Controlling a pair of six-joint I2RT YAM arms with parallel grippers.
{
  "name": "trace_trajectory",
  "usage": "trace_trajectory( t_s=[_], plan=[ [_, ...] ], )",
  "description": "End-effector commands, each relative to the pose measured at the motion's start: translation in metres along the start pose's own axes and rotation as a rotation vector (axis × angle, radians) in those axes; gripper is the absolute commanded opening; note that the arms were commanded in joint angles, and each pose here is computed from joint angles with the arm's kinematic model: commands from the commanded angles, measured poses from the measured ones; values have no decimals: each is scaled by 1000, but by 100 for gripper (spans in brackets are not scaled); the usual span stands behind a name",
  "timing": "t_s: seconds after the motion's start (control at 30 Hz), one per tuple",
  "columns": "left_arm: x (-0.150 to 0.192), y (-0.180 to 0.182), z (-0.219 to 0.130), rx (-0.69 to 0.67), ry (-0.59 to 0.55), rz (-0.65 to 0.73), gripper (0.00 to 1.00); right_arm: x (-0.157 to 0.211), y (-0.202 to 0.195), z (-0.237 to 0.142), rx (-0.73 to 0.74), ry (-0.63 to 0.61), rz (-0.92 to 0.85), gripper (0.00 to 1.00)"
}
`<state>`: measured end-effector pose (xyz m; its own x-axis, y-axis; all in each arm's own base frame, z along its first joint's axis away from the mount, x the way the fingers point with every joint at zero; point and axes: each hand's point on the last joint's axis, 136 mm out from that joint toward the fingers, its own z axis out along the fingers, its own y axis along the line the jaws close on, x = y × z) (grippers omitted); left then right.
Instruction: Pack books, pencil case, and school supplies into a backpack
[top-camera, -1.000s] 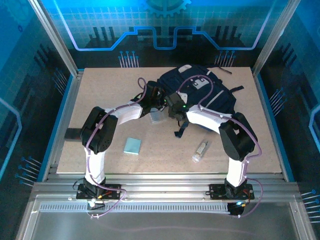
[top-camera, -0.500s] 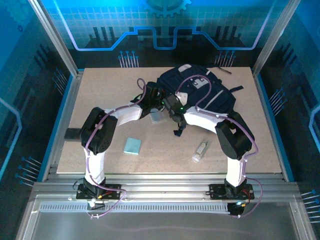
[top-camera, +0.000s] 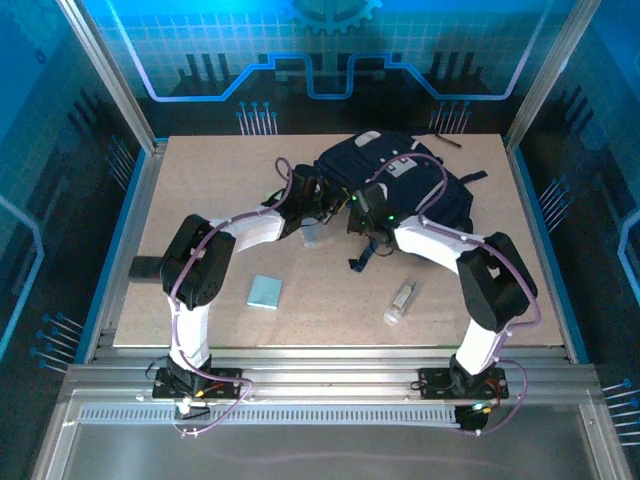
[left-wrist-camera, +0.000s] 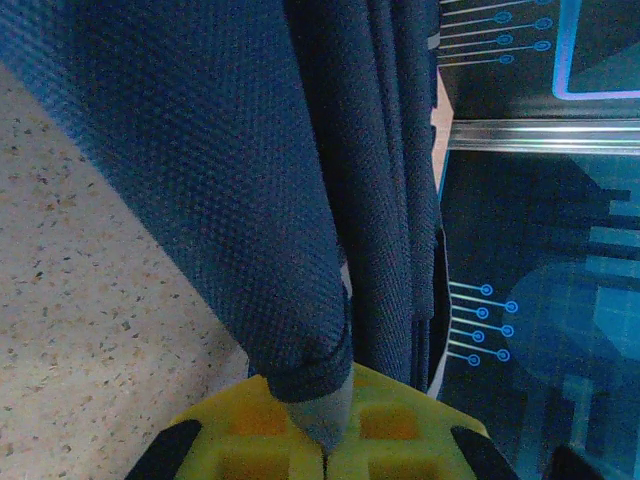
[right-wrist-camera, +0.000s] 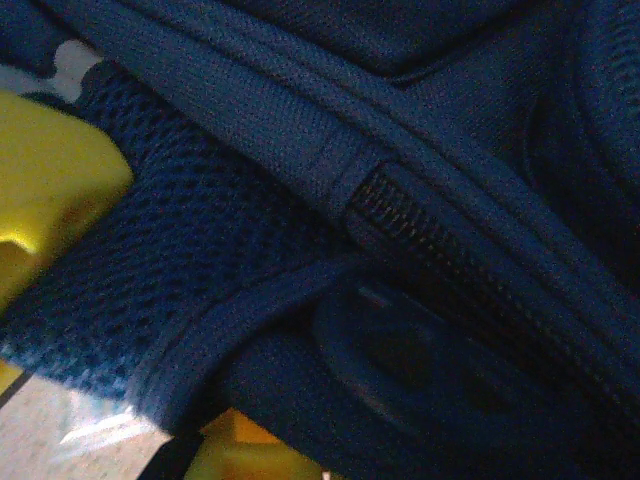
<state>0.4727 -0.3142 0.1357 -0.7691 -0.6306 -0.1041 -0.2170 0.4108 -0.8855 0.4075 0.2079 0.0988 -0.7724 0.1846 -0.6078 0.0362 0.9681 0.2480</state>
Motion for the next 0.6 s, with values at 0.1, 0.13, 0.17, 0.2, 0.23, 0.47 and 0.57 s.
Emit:
trace_trajectory(
  t_s=[0.1, 0.13, 0.17, 0.2, 0.23, 0.47, 0.57],
  plan=[
    [-19, -28, -4, 72, 12, 71, 0, 37, -22, -22, -60, 226, -22, 0],
    [-21, -29, -5, 70, 9, 79, 0, 43, -25, -24, -62, 259, -17, 0],
    [-23, -30, -6, 71, 6, 85, 0, 48, -29, -27, -61, 285, -16, 0],
    [-24, -31, -6, 72, 4, 90, 0, 53, -34, -29, -57, 314, -14, 0],
    [-26, -32, -7, 73, 2, 91, 0, 57, -38, -32, -52, 334, -14, 0],
    [-32, -31, -7, 67, -2, 104, 0, 66, -71, -49, 14, 424, -26, 0],
    [-38, -27, -5, 52, 1, 109, 0, 70, -91, -58, 63, 461, -31, 0]
  ],
)
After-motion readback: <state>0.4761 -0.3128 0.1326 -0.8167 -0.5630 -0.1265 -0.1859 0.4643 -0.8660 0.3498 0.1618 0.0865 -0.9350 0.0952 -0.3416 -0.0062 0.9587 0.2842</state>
